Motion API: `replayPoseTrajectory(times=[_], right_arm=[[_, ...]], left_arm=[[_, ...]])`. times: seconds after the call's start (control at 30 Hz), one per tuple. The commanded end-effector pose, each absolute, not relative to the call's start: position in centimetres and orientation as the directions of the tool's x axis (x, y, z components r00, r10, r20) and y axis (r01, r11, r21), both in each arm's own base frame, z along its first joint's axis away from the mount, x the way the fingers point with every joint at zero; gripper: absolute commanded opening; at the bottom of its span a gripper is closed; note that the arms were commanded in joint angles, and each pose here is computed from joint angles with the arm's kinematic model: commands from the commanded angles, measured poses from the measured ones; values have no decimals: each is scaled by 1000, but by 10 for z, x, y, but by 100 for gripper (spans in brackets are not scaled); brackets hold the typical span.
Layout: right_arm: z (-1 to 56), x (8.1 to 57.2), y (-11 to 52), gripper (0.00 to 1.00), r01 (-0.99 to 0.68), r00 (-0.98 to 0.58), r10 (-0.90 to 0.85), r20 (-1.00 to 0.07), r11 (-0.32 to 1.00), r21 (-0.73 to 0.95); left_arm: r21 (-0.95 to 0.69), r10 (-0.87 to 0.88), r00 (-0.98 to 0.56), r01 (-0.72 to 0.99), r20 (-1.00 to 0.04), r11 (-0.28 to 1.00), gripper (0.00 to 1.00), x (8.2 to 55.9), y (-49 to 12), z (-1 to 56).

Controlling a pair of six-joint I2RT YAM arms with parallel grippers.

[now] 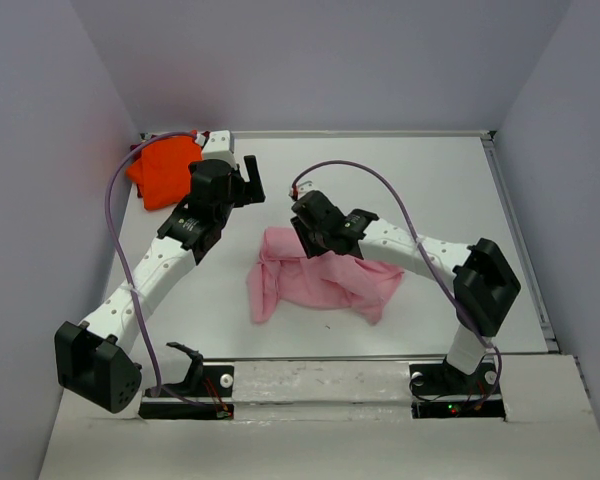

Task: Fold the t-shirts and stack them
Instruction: Flatten the tshirt out

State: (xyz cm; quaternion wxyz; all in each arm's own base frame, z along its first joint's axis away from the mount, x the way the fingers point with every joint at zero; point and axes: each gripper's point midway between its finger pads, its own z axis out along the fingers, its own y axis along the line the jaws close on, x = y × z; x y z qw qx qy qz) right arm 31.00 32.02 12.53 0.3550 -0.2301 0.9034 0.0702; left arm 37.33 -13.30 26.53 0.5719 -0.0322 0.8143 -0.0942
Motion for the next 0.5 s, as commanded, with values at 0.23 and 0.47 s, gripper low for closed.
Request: replayPoseTrajectory(times=[0.23,0.47], right_arm=[[124,313,317,43,-445,-633,-343,-694,895,-36],[122,314,310,21,-428,-639,-336,-692,903,-42]], left_arm=[[-223,-193,-287,73,-938,972,96,376,-136,288],[-223,-193,-287,73,-938,972,96,376,-136,288]])
